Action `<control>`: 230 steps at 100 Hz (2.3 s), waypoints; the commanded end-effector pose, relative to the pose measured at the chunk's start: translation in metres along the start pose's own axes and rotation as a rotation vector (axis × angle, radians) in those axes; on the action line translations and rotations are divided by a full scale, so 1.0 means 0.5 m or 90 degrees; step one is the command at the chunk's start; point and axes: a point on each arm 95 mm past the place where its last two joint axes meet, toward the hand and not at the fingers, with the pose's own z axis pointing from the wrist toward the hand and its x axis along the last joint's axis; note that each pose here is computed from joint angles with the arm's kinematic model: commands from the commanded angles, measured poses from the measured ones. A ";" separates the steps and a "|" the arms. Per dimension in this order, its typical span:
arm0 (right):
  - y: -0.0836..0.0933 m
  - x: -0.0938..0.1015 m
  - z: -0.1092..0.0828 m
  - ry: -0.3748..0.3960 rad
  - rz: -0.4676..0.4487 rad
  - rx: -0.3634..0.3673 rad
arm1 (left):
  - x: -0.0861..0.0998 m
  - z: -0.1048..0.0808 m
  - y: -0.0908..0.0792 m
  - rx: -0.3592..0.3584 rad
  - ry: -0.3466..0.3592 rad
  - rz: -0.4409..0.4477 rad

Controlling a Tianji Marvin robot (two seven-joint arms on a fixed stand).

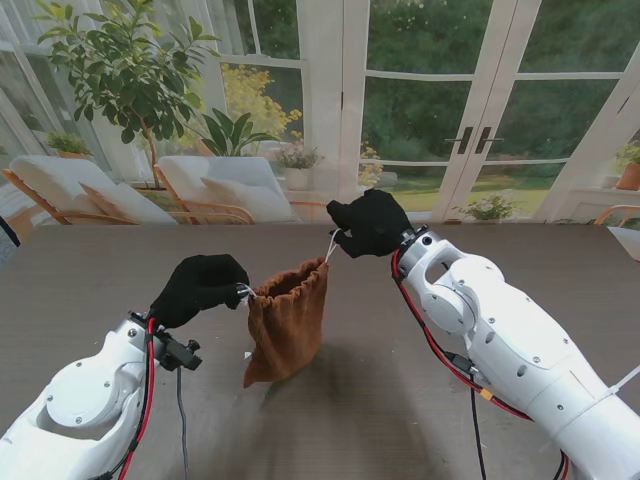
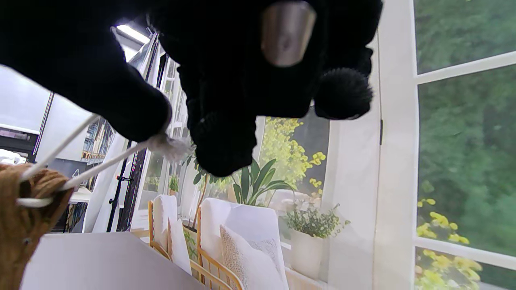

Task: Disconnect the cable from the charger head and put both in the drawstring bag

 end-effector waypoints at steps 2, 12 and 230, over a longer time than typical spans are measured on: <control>-0.004 -0.001 0.000 0.008 -0.011 0.016 | 0.009 -0.002 0.005 -0.013 0.009 -0.001; -0.006 -0.004 0.002 0.016 -0.024 0.025 | 0.014 -0.005 0.005 -0.015 0.014 -0.006; -0.105 -0.092 -0.001 0.002 -0.073 0.164 | 0.119 -0.092 0.045 0.035 0.064 -0.023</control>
